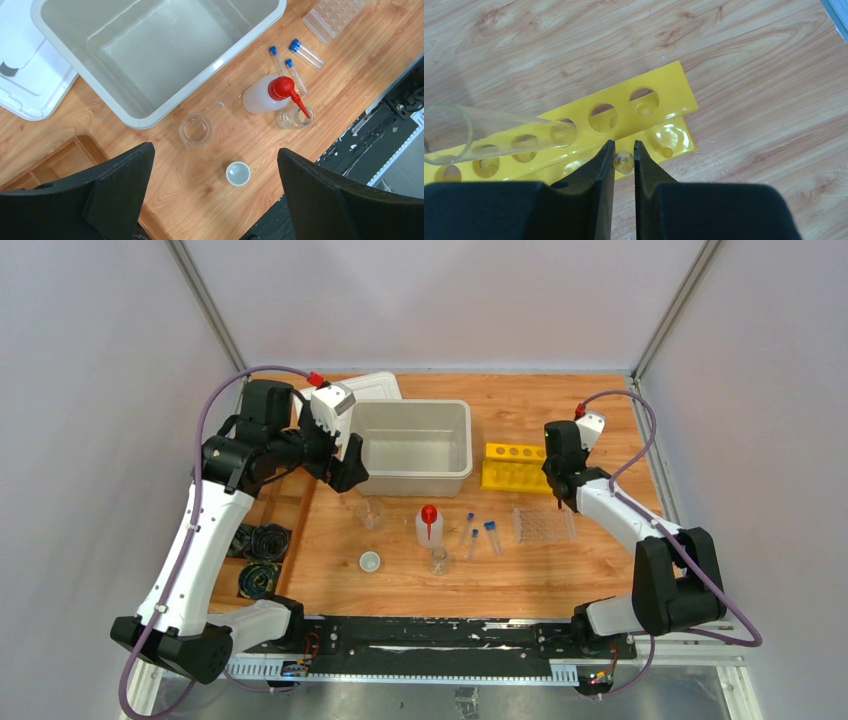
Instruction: Organize the chemistry lab equipment
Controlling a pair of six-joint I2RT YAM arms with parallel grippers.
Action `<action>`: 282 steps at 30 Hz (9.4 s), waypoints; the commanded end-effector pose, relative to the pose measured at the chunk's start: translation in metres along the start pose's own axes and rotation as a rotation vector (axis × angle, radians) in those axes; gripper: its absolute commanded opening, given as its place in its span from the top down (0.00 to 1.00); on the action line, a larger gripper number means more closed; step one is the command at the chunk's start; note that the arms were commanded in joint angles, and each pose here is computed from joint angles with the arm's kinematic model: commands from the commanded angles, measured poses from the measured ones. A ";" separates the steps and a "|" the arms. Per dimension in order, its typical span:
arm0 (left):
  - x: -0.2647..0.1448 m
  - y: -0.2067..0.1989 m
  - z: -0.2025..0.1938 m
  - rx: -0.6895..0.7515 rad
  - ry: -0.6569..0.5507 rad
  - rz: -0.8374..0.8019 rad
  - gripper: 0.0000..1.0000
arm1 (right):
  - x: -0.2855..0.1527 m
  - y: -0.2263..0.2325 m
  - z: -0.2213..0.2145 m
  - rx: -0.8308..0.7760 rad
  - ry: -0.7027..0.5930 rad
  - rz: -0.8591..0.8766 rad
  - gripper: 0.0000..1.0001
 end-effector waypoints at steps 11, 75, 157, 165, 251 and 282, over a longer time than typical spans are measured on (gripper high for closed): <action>-0.010 0.001 0.009 0.017 -0.034 0.022 0.00 | -0.022 -0.003 -0.014 -0.040 0.020 0.048 1.00; -0.021 -0.005 0.007 0.025 -0.050 0.037 0.00 | -0.109 0.032 -0.151 -0.414 0.595 0.231 0.74; -0.021 -0.032 0.027 0.006 -0.212 -0.265 0.79 | -0.356 0.242 -0.011 0.200 0.234 1.309 0.90; -0.020 -0.033 0.015 0.109 -0.213 -0.246 0.91 | -0.336 0.236 0.000 -0.007 0.366 1.115 0.53; -0.013 -0.012 0.008 0.075 -0.108 -0.067 0.00 | -0.102 0.005 -0.058 -0.196 -0.004 0.241 1.00; -0.014 -0.011 0.007 0.080 -0.104 -0.055 0.00 | -0.089 -0.013 -0.076 -0.211 -0.009 0.178 1.00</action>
Point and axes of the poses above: each gripper's point midway between its finger pads, its own x axis out along the fingers, its own y axis along the line the jaws close on, z = x × y, the point moved 8 cm from there along -x, back along the fingers, and after that the axes turned 14 degrees about x, right-handed, at the moved point
